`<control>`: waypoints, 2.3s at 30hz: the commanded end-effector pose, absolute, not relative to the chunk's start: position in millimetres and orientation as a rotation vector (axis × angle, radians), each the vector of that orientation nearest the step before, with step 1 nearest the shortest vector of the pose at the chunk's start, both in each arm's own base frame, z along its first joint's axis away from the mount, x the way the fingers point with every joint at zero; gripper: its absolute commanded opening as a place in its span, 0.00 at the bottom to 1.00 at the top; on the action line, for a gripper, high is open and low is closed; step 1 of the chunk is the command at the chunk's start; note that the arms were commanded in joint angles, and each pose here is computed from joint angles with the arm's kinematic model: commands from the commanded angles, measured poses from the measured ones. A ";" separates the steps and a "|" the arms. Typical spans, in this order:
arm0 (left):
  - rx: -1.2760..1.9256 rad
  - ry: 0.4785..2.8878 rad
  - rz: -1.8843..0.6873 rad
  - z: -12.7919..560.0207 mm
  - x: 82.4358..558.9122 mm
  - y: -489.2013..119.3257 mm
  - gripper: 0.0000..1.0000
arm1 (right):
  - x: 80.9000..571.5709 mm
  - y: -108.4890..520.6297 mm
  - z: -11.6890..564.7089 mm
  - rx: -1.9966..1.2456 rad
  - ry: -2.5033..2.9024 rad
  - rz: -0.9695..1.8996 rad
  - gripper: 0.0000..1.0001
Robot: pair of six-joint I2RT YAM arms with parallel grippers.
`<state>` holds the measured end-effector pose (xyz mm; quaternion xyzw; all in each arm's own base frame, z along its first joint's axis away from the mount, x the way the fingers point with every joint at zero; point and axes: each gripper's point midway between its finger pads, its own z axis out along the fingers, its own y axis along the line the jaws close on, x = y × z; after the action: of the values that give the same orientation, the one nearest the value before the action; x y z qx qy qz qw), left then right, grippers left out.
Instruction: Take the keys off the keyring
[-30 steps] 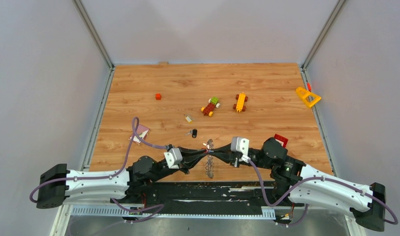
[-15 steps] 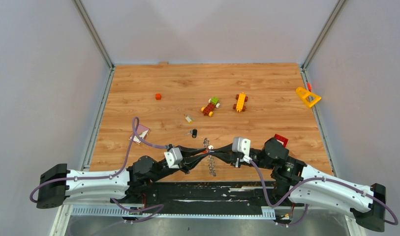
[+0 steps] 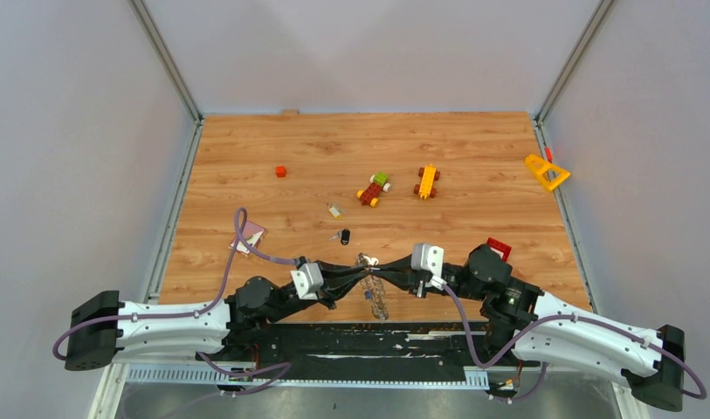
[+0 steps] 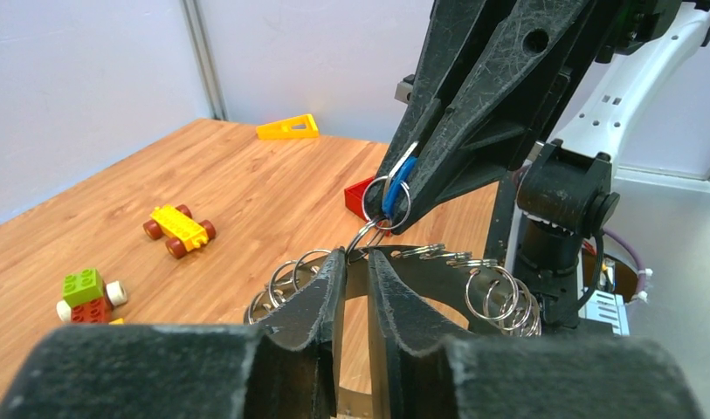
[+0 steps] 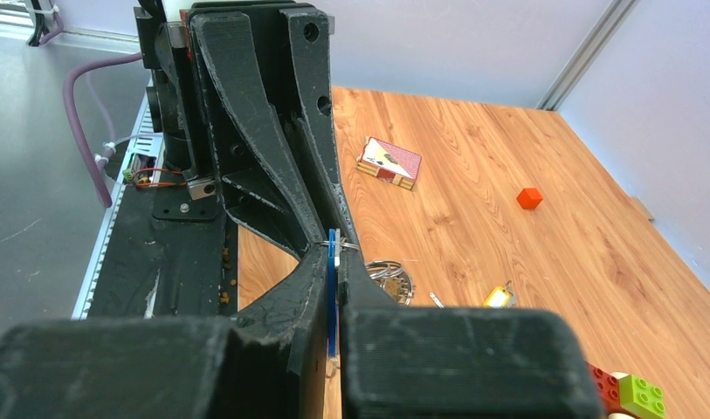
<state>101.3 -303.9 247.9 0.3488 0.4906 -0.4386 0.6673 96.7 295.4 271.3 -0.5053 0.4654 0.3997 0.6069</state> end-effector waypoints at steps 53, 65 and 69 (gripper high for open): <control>1.032 1.324 -0.636 240.2 125.5 -289.4 0.00 | 121.0 293.4 281.2 -1.155 1.136 0.771 0.00; 1.073 1.380 -0.569 232.4 133.5 -298.9 0.00 | 99.3 309.0 275.9 -1.276 1.075 0.877 0.00; 1.095 1.378 -0.582 232.0 131.3 -305.0 0.00 | 100.9 314.0 272.0 -1.287 1.090 0.879 0.00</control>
<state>127.9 -298.6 210.9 0.4801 0.6057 -0.2481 0.5840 109.1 301.7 228.2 -0.5572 0.5173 0.3421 0.5522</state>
